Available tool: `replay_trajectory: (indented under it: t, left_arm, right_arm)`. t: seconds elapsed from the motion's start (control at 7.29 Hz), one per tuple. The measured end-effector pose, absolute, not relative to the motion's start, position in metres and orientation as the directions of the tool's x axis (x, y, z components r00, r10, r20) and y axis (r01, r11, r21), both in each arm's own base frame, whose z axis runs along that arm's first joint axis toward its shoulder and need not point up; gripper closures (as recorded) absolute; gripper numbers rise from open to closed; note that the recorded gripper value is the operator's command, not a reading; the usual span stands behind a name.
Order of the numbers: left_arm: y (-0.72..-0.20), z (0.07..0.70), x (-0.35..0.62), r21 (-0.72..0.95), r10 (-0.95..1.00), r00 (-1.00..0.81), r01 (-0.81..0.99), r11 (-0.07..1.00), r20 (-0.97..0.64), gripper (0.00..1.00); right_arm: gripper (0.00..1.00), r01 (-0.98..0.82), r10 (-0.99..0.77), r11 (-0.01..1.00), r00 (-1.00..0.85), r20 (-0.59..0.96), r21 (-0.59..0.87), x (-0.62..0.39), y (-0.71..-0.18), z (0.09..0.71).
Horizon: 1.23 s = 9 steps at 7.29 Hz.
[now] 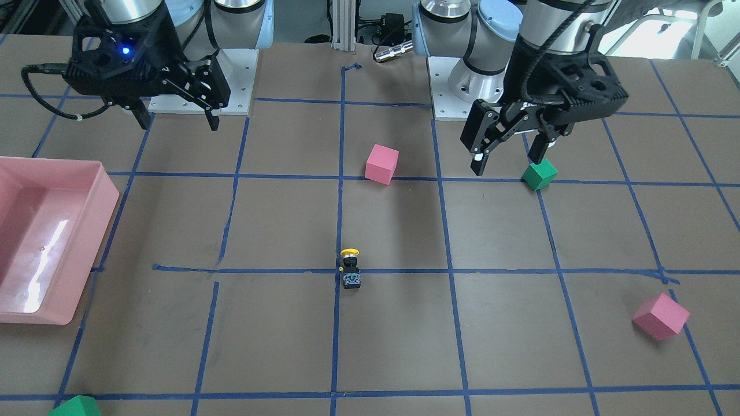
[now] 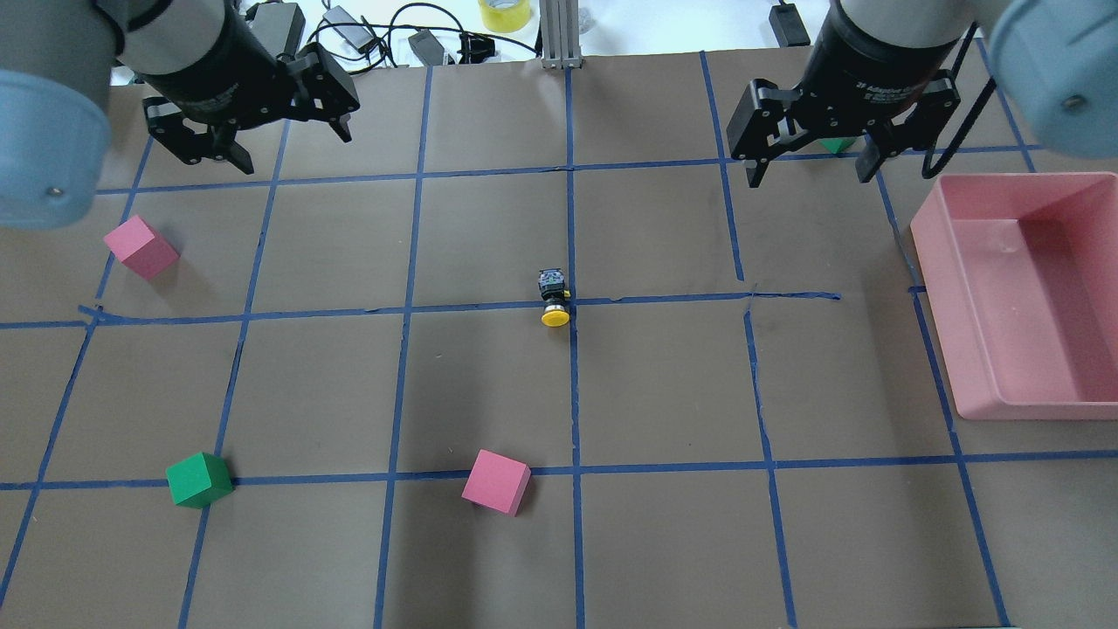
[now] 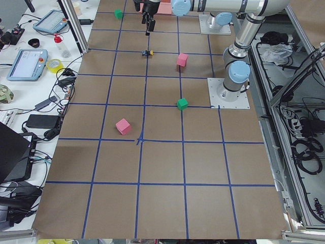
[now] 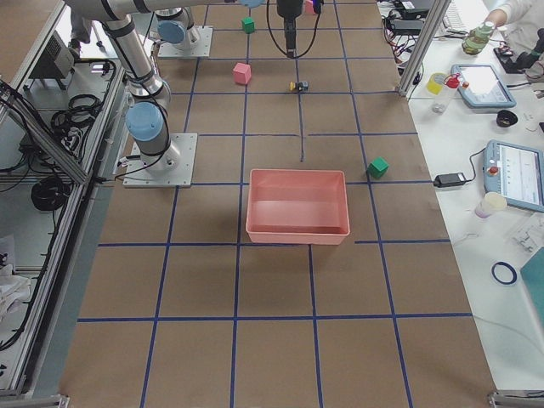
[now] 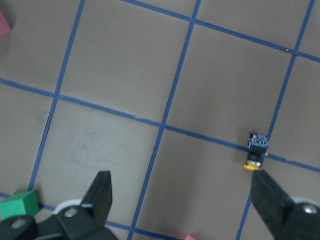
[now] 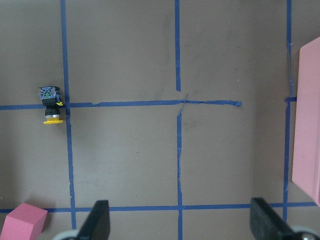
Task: Align button upright
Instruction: 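Raise the right gripper away while the left arm reaches toward the button, then lower the left gripper over the lying button and grasp its body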
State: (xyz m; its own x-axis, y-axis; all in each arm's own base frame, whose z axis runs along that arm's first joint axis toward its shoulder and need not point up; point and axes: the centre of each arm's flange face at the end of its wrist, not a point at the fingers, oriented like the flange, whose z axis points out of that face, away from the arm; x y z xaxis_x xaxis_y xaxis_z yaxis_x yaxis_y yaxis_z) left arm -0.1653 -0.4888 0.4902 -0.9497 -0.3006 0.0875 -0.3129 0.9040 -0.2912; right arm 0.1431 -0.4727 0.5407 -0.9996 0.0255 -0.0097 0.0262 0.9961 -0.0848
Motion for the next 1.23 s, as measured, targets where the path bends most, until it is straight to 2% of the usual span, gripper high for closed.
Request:
replay_trajectory:
  t: [0.55,0.82,1.23]
  left_arm:
    - [-0.433,0.389,-0.241,-0.445,-0.299,-0.954,-0.280,0.851,0.028,0.00]
    - [-0.407,0.338,-0.255,-0.501,-0.269,-0.961,-0.262,0.824,0.061,0.10]
    - [-0.400,0.291,-0.269,-0.480,-0.241,-0.968,-0.243,0.843,0.066,0.08]
  right_arm:
    - [0.00,0.021,0.020,0.994,-1.000,-0.011,-0.105,0.128,-0.473,0.548]
    - [0.00,0.054,0.053,0.994,-0.999,-0.011,-0.099,0.109,-0.481,0.545]
    - [0.00,0.044,0.041,0.994,-0.999,-0.026,-0.100,0.099,-0.480,0.553]
